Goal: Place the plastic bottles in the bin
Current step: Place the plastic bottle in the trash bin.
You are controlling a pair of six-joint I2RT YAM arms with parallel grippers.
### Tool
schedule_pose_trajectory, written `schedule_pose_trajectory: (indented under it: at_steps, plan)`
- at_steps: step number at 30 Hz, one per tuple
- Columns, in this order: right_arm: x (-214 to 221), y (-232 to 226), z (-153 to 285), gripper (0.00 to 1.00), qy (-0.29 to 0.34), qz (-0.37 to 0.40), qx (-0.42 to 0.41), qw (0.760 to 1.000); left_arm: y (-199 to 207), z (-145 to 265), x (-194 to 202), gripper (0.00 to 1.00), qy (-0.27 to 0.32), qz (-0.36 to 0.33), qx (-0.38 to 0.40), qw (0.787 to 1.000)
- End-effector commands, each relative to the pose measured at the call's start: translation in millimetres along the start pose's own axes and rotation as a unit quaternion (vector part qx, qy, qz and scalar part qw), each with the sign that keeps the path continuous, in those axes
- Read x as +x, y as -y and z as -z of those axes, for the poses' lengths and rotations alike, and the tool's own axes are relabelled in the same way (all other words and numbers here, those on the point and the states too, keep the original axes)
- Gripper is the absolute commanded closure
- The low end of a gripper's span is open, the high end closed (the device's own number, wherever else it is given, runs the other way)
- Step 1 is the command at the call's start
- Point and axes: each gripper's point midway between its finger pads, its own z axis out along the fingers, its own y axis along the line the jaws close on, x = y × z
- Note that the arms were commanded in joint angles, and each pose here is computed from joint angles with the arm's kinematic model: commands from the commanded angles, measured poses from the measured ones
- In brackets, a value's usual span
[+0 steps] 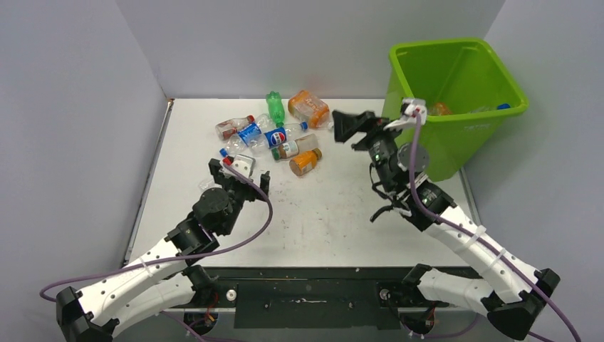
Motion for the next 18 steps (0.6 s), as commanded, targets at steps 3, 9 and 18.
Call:
schedule_pose_trajectory:
  at_steps: [3, 9, 18]
  plan:
    - [136, 15, 58, 0.10, -0.129, -0.018, -0.038, 0.991, -17, -12, -5, 0.04, -0.037, 0.009, -0.039, 0.999]
    - [221, 57, 110, 0.10, -0.212, -0.029, -0.021, 0.977, -68, -29, 36, 0.04, -0.160, 0.100, -0.107, 0.976]
    - [295, 91, 171, 0.10, -0.278, -0.096, 0.000, 0.956, -115, -67, 99, 0.04, -0.300, 0.084, -0.162, 0.936]
